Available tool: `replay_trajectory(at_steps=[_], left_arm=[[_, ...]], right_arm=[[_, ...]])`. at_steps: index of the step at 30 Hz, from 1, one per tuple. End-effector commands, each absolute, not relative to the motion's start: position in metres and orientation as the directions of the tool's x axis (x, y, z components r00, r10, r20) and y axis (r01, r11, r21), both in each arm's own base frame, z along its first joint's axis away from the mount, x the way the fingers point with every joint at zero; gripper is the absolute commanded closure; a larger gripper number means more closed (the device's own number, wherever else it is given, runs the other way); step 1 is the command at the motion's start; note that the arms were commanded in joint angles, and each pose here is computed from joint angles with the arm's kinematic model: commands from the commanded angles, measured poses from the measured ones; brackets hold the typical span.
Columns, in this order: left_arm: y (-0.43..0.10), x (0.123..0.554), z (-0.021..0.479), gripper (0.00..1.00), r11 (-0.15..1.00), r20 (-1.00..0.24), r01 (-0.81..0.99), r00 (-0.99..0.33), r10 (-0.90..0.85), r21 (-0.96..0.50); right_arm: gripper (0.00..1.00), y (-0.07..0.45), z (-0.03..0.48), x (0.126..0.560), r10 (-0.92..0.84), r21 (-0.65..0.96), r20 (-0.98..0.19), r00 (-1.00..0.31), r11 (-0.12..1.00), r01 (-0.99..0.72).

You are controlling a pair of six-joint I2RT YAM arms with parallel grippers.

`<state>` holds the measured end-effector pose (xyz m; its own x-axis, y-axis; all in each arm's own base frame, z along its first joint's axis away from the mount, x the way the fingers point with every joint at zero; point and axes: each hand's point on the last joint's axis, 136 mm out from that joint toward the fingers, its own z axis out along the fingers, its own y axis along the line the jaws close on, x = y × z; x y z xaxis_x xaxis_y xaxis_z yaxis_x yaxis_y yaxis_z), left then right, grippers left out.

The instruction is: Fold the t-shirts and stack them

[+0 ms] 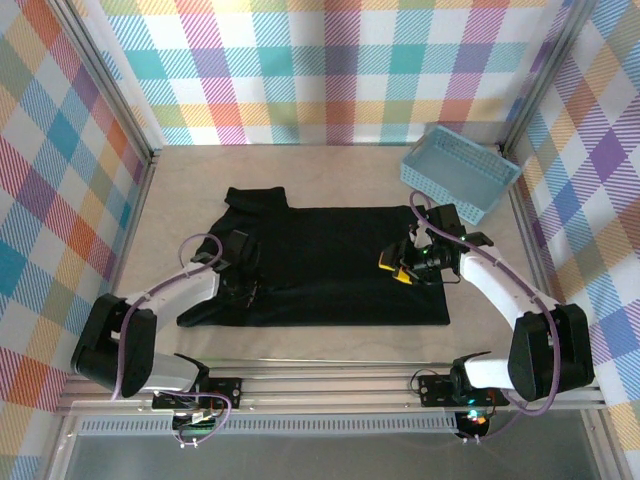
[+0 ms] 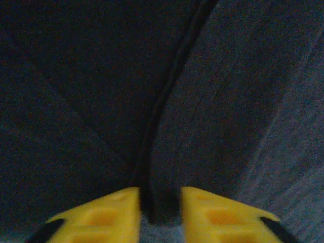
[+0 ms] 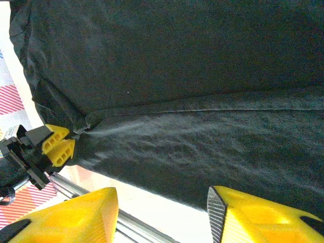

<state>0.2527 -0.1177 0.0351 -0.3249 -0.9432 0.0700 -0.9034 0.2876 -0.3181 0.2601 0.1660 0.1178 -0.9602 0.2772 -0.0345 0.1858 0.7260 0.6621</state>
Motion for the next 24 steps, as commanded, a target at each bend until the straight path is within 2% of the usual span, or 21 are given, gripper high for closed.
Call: replay_trajectory(at_steps=[1, 3, 6, 12, 18, 20, 22, 23, 24], left_arm=[[-0.124, 0.268, 0.046, 0.88, 0.333, 0.040, -0.878, -0.368, -0.929, -0.343], [-0.126, 0.276, 0.052, 1.00, 0.384, 0.017, -0.859, -0.413, -0.910, -0.338], [-0.135, 0.289, 0.059, 1.00, 0.505, -0.009, -0.810, -0.527, -0.850, -0.298], [-0.158, 0.311, 0.059, 1.00, 0.782, -0.030, -0.618, -0.783, -0.622, -0.086], [-0.170, 0.325, 0.054, 1.00, 0.885, -0.055, -0.462, -0.887, -0.459, 0.062], [-0.173, 0.331, 0.055, 1.00, 0.898, -0.078, -0.436, -0.899, -0.431, 0.059], [-0.175, 0.339, 0.060, 0.90, 0.911, -0.120, -0.409, -0.908, -0.402, 0.046], [-0.177, 0.345, 0.065, 0.81, 0.919, -0.148, -0.392, -0.912, -0.382, 0.037], [-0.178, 0.350, 0.071, 0.68, 0.928, -0.177, -0.372, -0.916, -0.361, 0.031]], right_arm=[[0.51, 0.171, 0.128, 0.267, 0.256, 0.680, -0.065, -0.965, 0.719, 0.145], [0.52, 0.171, 0.129, 0.268, 0.257, 0.681, -0.065, -0.964, 0.718, 0.146], [0.53, 0.172, 0.130, 0.270, 0.262, 0.682, -0.060, -0.963, 0.715, 0.152], [0.55, 0.172, 0.127, 0.272, 0.270, 0.676, -0.044, -0.962, 0.717, 0.170], [0.55, 0.171, 0.128, 0.270, 0.273, 0.672, -0.035, -0.961, 0.719, 0.179], [0.54, 0.171, 0.127, 0.268, 0.272, 0.670, -0.034, -0.962, 0.720, 0.180], [0.54, 0.170, 0.127, 0.267, 0.270, 0.669, -0.031, -0.962, 0.721, 0.180], [0.54, 0.171, 0.127, 0.266, 0.269, 0.670, -0.029, -0.963, 0.720, 0.181], [0.54, 0.170, 0.126, 0.265, 0.269, 0.669, -0.027, -0.963, 0.720, 0.183]])
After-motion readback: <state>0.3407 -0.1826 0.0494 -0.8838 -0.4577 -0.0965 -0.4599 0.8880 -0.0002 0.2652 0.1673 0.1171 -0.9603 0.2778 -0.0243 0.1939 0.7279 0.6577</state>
